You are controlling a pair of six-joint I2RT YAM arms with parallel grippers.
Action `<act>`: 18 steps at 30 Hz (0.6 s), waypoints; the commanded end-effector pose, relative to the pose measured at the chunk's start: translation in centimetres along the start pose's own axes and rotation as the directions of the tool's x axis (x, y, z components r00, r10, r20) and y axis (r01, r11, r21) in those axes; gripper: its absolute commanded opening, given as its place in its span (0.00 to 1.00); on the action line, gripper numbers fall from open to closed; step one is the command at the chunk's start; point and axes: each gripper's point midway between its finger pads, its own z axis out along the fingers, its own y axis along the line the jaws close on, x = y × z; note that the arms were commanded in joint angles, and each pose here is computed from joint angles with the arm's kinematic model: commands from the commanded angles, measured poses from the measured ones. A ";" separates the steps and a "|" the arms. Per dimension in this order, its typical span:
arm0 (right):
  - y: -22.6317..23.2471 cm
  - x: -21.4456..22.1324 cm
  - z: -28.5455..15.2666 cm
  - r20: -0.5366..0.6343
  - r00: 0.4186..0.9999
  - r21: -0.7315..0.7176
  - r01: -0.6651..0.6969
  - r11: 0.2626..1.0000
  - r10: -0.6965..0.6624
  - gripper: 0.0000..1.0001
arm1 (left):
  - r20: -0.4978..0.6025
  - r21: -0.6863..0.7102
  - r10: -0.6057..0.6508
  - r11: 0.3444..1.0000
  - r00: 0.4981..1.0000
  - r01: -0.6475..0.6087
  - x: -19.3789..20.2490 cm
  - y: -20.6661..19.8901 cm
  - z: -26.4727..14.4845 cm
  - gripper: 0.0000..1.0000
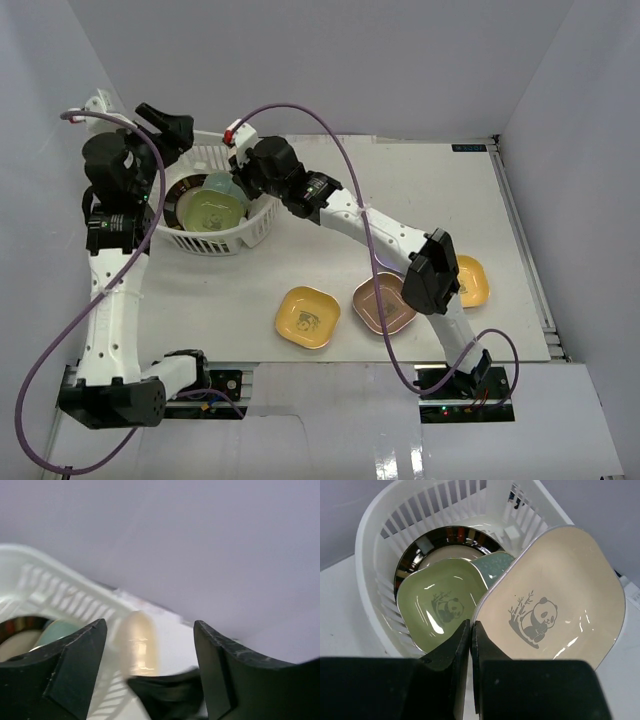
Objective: Place the plates into the plastic bin on the countertop
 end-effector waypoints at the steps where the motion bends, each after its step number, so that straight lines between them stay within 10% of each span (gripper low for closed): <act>1: 4.2 -4.1 1.1 0.181 0.978 -0.122 0.123 0.985 -0.100 0.08 | -0.067 0.322 0.019 0.947 0.998 0.003 -1.3 -8.5 -3.7 0.82; 14: 10.3 1.7 7.1 0.199 0.968 -0.234 0.195 0.952 -0.149 0.09 | -0.254 0.690 0.183 0.722 0.950 0.046 4.3 -16.1 -12.2 0.95; 18: 11.4 1.3 6.6 0.214 0.965 -0.225 0.199 0.954 -0.151 0.49 | -0.295 0.721 0.217 0.690 0.931 0.067 6.1 -15.9 -13.8 0.96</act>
